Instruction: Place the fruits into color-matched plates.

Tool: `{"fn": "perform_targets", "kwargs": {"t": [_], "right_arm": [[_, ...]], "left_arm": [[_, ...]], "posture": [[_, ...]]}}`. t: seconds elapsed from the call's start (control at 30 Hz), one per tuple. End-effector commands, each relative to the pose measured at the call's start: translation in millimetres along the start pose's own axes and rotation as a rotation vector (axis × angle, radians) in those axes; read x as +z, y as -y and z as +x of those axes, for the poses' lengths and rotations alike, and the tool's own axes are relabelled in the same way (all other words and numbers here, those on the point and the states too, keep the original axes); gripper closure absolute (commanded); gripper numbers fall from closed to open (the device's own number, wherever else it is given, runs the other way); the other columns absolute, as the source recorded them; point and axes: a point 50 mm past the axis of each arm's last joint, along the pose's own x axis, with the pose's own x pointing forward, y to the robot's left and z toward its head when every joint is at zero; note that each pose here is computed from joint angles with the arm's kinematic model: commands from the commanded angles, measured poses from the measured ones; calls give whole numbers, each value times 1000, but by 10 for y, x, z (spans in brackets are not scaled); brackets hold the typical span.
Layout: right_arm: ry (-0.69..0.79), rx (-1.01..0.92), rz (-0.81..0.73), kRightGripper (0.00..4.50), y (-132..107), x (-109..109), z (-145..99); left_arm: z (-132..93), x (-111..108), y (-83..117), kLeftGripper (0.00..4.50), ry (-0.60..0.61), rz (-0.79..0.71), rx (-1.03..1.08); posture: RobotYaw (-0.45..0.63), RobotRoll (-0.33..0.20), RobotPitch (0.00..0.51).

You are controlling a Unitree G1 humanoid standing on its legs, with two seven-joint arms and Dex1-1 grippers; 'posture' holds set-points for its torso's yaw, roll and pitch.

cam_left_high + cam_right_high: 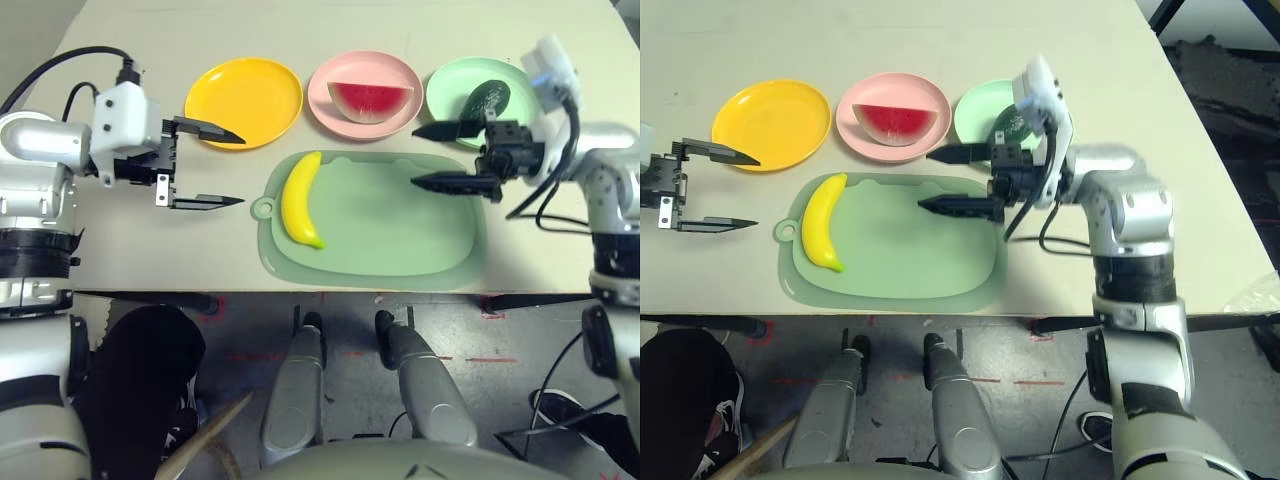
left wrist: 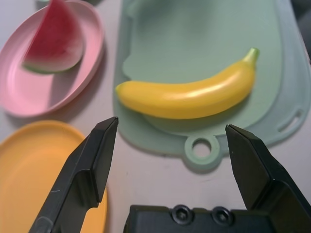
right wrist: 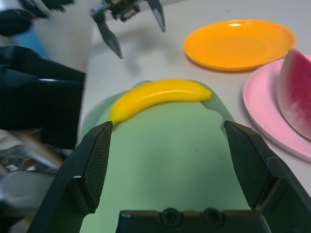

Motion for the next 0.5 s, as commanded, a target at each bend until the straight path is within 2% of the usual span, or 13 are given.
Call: {"fn": "perform_targets", "kwargs": {"t": [0.03, 0.23, 0.33, 0.5], "right_arm": [[-11, -93, -95, 41, -167, -271, -66], [2, -183, -136, 41, -513, -718, -188], [51, -223, -147, 41, -621, -792, -197], [118, -248, -136, 41, -684, -771, -226]], "left_arm": [[101, 123, -52, 0, -31, 146, -103], [336, 285, -155, 0, -17, 320, -238], [460, 322, -187, 0, -3, 378, -288], [708, 373, -310, 0, 16, 445, -344]], "posture": [[57, 0, 389], [52, 0, 382], [42, 0, 376], [15, 0, 371]]}}
